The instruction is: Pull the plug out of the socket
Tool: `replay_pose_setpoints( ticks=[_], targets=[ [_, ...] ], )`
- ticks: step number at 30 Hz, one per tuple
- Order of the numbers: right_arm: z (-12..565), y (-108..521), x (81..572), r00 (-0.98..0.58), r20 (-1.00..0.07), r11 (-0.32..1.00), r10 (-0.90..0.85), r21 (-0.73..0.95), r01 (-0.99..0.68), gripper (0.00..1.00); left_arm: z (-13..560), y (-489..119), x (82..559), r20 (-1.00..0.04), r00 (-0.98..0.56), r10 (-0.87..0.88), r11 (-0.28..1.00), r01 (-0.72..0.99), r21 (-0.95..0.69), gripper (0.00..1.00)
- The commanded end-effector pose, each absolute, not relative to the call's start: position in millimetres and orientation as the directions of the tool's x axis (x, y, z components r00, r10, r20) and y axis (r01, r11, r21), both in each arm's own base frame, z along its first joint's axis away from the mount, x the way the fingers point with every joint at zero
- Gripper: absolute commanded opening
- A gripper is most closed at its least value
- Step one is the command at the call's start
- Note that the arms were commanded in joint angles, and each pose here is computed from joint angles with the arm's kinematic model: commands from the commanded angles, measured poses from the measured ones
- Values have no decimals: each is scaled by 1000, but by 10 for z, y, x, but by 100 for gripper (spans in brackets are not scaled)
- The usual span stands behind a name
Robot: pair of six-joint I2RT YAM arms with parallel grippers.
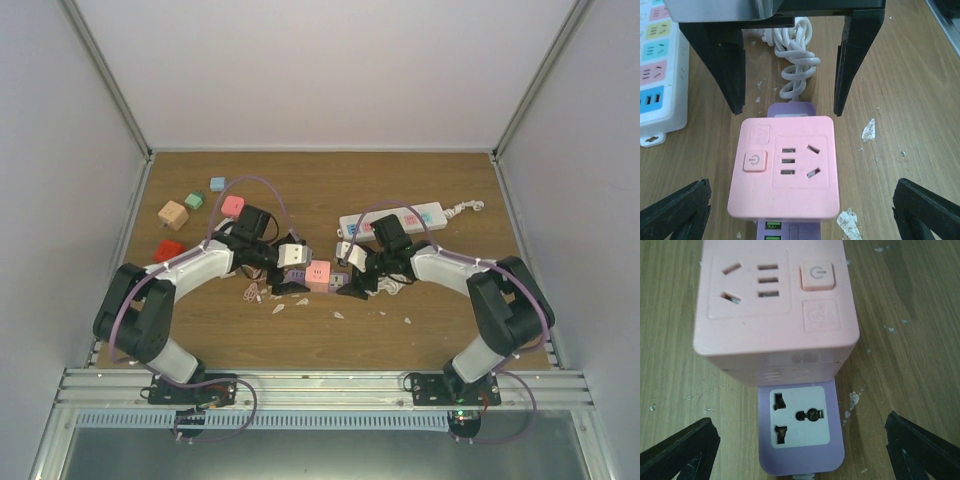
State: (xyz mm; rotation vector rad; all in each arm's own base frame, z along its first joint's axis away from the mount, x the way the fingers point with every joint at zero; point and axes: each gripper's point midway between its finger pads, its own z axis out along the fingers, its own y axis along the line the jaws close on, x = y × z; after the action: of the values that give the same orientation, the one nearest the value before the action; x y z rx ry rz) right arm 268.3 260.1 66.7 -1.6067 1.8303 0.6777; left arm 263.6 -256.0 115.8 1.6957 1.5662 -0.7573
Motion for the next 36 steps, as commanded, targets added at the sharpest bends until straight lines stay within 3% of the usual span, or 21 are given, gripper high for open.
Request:
replay_pose_setpoints(
  ticks=[1,10,14,20,30,36],
  targets=[
    [590,2640,2750,-71,-704,119,-707,-20,-993,92,1179,-2721,2781,-818,118,563,-20,991,129,99],
    [437,2684,2838,-95,-676,115,-730,16,-993,88,963,-2841,2804,-807,102,582,-34,994,101,98],
    [406,2716,2825,-86,-670,92,-737,27,-995,82,955,-2885,2753,-810,102,577,-49,995,91,88],
    [272,2695,2729,-90,-633,72,-769,53,-996,75,987,-2916,2775,-820,75,568,-30,997,71,64],
    [185,2622,2624,-97,-609,59,-788,82,-995,42,1119,-2952,2684,-854,47,518,-56,998,21,46],
    [162,2570,2596,-96,-600,53,-794,88,-995,30,1126,-2931,2606,-842,125,524,-56,992,112,43]
  ],
)
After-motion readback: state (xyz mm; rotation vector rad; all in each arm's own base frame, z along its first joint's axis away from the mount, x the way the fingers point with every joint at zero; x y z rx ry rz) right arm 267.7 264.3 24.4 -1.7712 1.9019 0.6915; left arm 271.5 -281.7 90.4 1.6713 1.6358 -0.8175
